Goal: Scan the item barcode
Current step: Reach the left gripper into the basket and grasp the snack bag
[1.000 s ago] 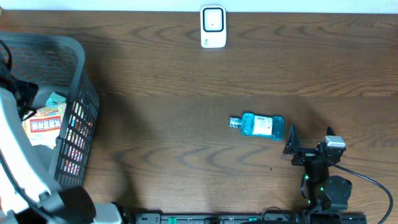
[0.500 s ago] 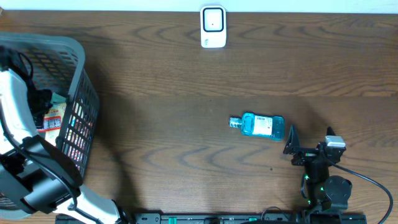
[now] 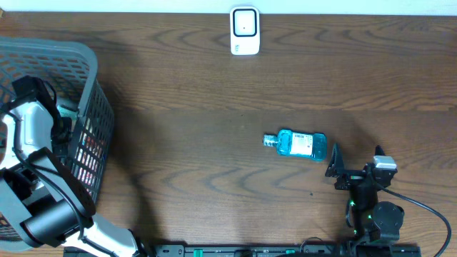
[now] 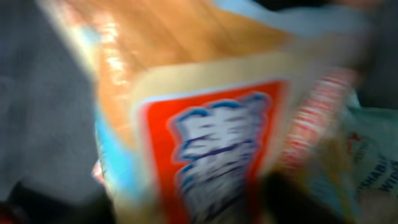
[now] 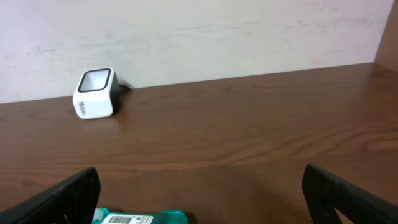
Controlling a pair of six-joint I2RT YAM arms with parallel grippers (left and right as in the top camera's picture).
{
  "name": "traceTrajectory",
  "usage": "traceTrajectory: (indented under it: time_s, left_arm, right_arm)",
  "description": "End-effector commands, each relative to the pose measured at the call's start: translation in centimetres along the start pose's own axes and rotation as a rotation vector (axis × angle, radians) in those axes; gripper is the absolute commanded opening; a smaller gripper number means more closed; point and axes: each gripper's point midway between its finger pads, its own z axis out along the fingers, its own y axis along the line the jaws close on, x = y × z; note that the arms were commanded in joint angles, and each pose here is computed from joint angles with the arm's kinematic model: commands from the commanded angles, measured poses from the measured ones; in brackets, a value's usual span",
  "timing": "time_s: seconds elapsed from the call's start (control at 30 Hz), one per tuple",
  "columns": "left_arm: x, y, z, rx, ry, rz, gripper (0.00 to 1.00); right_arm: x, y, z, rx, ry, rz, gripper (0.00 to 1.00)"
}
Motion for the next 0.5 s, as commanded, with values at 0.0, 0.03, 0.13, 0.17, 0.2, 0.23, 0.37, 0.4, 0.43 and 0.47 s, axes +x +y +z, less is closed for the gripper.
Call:
traceTrajectory:
  time_s: [0.0,0.03,0.13,0.17,0.2,0.23,0.37,0.4,0.43,0.47]
  left_arm:
    - [0.4,1.6,1.1,-0.055,0.008,0.058,0.21]
    - [0.2,1.4,0.8,-0.041,0.002,0.076,0.13]
    - [-1.3,0.3,-1.3,0.023,-0.033,0.119,0.07]
    - [-2.0,-0.2,-2.3,0.053,-0.052,0.14,0.07]
    - [-2.7,-0.7,-3.5,0.085,-0.073,0.156,0.07]
    - [-3.6,-1.2,-5.2,0.129,-0.104,0.171,0.07]
    - [-6.8,-2.2,-13.0,0.31,-0.238,0.168,0.07]
    - [-7.5,-2.1,-15.4,0.364,-0.275,0.146,0.07]
    - [-8.1,-1.9,-17.4,0.413,-0.307,0.126,0.08]
    - [-8.6,-1.6,-19.6,0.468,-0.345,0.103,0.07]
  right_arm:
    - [0.1,0.0,0.0,0.001,0.0,-0.007,0.99]
    - [0.0,0.0,0.0,0.001,0.0,-0.007,0.99]
    - [0.1,0.0,0.0,0.001,0.0,-0.007,0.99]
    - [0.1,0.0,0.0,0.001,0.0,-0.007,0.99]
    - [0.1,0.0,0.0,0.001,0.0,-0.007,0.99]
    - [0.1,0.0,0.0,0.001,0.0,-0.007,0.99]
    - [0.1,0.0,0.0,0.001,0.0,-0.007,0.99]
    - [0.1,0.0,0.0,0.001,0.0,-0.007,0.99]
    - [0.1,0.0,0.0,0.001,0.0,-0.007,0.99]
    - [0.1,0.0,0.0,0.001,0.0,-0.007,0.99]
